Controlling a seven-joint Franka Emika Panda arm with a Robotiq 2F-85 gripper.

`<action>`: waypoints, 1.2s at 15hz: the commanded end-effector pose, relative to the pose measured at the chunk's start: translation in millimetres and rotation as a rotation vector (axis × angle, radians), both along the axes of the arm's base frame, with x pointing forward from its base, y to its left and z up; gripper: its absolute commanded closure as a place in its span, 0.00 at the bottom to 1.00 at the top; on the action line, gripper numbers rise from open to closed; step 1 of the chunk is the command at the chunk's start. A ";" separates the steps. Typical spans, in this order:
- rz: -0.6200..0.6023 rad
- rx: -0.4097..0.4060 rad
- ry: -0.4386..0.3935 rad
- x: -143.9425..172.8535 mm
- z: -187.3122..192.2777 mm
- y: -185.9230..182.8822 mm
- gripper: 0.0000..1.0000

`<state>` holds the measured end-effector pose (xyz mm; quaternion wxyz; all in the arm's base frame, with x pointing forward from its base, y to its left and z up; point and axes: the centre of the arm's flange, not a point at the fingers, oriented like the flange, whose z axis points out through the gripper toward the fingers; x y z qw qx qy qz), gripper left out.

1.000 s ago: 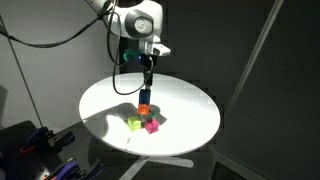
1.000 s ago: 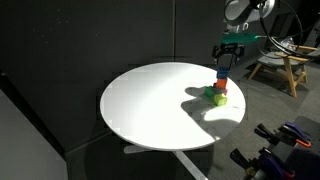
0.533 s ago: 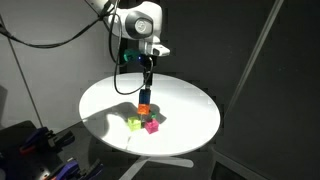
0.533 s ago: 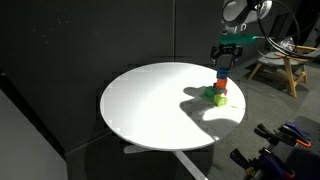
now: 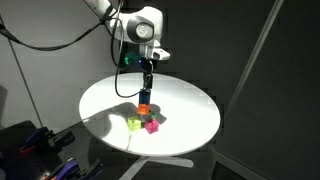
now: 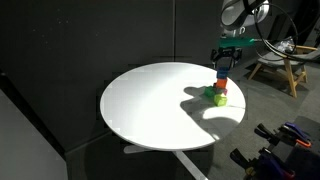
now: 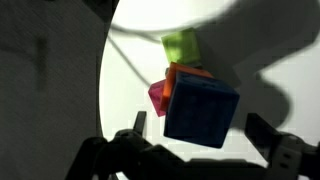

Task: Put the blue building block on the table

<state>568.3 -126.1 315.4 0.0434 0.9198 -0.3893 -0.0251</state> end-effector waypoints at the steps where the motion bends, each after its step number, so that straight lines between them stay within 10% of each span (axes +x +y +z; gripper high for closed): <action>1: -0.002 -0.020 0.011 7.1 0.0 -2.9 0.00; 18: -0.007 -0.021 0.027 4.8 -8.6 -8.6 0.00</action>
